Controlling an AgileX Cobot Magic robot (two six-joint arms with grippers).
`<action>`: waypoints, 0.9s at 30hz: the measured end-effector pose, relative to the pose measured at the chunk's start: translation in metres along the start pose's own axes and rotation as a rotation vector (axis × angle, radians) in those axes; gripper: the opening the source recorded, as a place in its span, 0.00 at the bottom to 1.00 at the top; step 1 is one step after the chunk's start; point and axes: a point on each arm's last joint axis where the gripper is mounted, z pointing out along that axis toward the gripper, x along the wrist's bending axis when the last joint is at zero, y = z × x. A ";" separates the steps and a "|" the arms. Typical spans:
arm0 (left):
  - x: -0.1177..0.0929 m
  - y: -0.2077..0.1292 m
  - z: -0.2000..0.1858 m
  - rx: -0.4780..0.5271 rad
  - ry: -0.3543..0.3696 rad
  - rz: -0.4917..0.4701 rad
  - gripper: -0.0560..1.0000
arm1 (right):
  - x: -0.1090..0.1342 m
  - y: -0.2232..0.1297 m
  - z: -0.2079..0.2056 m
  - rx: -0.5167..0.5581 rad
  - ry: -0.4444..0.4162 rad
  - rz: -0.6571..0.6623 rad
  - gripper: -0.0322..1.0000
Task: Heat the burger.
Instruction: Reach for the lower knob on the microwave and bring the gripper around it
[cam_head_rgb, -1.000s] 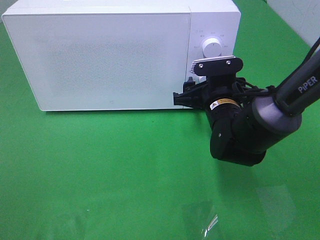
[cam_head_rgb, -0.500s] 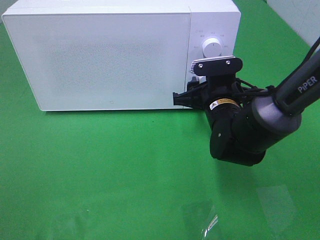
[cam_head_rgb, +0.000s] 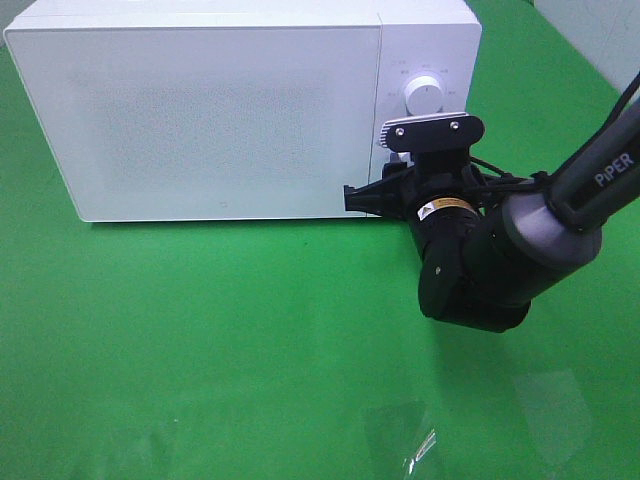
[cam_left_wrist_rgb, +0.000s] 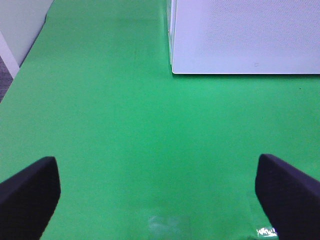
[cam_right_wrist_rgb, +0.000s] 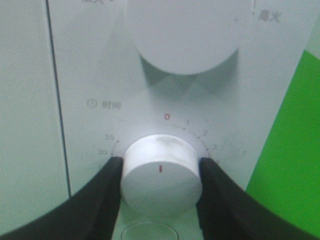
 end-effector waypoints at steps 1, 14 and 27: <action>0.000 0.000 0.000 0.000 0.000 0.000 0.98 | 0.000 0.000 0.000 0.000 0.001 0.010 0.44; 0.000 0.000 0.000 0.000 0.000 0.000 0.98 | 0.002 0.001 -0.001 0.008 0.027 0.642 0.45; 0.000 0.000 0.000 0.000 0.000 0.000 0.98 | 0.001 0.004 -0.002 -0.015 -0.008 1.567 0.45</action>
